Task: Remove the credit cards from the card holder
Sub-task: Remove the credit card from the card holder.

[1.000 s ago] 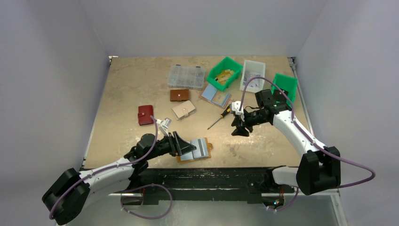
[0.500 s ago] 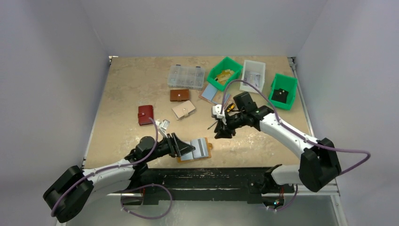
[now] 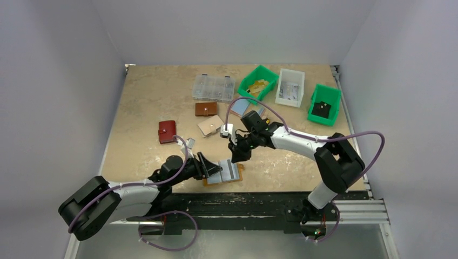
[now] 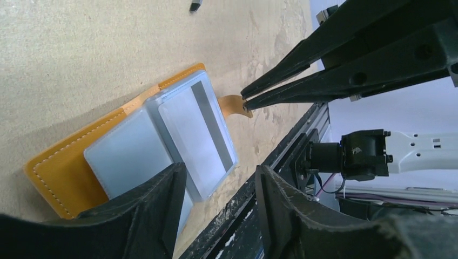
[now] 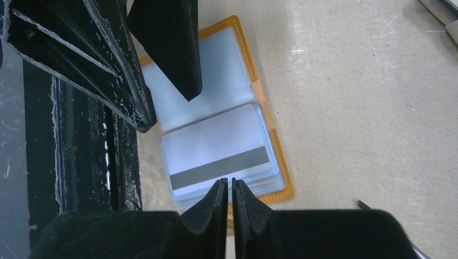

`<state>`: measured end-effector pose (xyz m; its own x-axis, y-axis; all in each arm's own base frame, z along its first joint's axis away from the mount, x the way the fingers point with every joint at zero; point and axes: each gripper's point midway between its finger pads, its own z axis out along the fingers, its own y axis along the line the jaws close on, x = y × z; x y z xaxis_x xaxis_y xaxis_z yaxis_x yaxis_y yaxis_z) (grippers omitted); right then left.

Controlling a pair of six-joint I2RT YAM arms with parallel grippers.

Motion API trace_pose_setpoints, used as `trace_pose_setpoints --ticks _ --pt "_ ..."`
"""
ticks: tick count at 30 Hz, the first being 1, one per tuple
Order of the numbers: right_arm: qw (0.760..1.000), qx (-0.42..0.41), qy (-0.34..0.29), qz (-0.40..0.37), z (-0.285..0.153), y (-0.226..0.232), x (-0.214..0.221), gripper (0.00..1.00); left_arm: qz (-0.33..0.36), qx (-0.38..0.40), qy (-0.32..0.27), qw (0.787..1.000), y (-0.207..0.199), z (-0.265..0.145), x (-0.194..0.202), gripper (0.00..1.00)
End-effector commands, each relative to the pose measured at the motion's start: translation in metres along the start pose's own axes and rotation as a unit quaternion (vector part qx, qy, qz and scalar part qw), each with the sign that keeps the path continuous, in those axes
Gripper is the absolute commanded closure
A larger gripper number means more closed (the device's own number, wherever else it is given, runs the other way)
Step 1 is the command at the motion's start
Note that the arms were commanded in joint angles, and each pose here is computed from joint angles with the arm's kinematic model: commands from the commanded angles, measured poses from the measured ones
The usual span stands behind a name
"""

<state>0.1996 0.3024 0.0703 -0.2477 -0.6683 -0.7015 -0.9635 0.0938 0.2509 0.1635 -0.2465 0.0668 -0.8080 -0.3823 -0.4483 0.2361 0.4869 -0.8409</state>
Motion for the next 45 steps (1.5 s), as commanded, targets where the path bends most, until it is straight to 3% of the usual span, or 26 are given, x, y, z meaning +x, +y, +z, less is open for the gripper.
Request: trace_pose_setpoints --ticks 1,11,18,31,45 --pt "1.0 -0.002 -0.009 0.013 0.011 0.002 -0.012 0.87 0.015 0.02 -0.035 0.999 -0.012 0.005 -0.016 0.49" --pt "0.999 0.007 0.033 0.01 0.016 -0.004 0.003 0.94 0.001 0.031 -0.036 0.999 -0.014 0.009 -0.016 0.51" --pt "0.999 0.017 0.045 -0.02 0.01 -0.007 0.004 0.95 -0.019 -0.004 -0.021 1.0 0.002 0.017 -0.009 0.5" --pt "0.997 0.016 0.079 0.004 0.024 -0.01 0.022 0.95 -0.038 -0.029 -0.002 0.999 0.015 0.025 0.0 0.5" --pt "0.996 -0.017 0.093 0.0 0.037 0.006 0.023 0.95 -0.05 -0.027 0.003 0.998 0.017 0.029 0.003 0.69"
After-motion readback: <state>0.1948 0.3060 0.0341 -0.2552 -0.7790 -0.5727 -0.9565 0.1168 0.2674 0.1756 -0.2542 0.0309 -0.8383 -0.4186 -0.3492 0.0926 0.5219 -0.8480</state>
